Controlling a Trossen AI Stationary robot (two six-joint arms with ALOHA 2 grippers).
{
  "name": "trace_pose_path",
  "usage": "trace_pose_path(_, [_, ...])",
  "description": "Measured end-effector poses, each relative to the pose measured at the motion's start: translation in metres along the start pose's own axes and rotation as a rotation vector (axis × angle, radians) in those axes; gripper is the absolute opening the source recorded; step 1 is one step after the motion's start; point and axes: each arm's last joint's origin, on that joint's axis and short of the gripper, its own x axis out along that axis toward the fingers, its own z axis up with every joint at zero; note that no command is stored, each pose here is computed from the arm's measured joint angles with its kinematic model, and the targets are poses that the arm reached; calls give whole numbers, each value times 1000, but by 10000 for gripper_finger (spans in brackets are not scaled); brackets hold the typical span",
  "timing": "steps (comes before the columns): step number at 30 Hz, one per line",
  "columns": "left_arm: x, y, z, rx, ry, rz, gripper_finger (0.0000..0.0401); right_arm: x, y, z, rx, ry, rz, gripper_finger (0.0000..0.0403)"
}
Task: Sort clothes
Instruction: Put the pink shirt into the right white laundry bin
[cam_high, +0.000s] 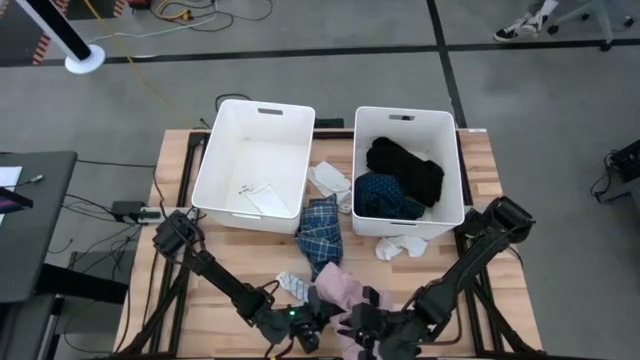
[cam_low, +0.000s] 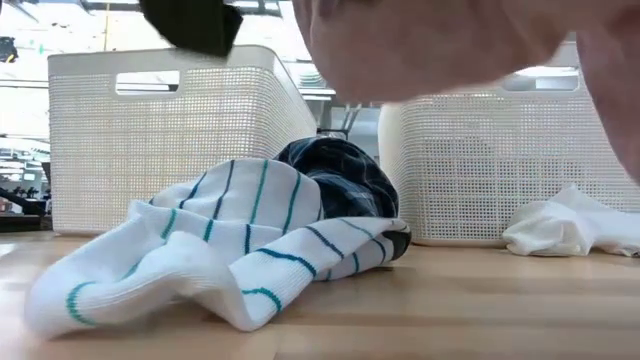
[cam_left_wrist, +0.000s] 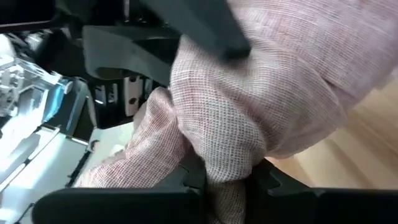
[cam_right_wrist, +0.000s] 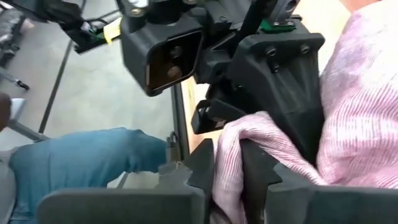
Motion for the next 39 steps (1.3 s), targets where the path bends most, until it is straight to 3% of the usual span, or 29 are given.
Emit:
trace_pose_path(16, [-19,89,19,-73,10,34,36,-97,8,39,-227,-89,160,230])
trace_pose_path(26, [-23,156,9,-148,51,94,36,-148,13,42,-356,-159,237,235])
trace_pose_path(34, [-24,213,-8,-211,64,190,36,-142,16,25,-404,-99,208,235])
trace_pose_path(39, [-14,231,-24,-209,67,215,36,-126,21,12,-424,-67,180,234])
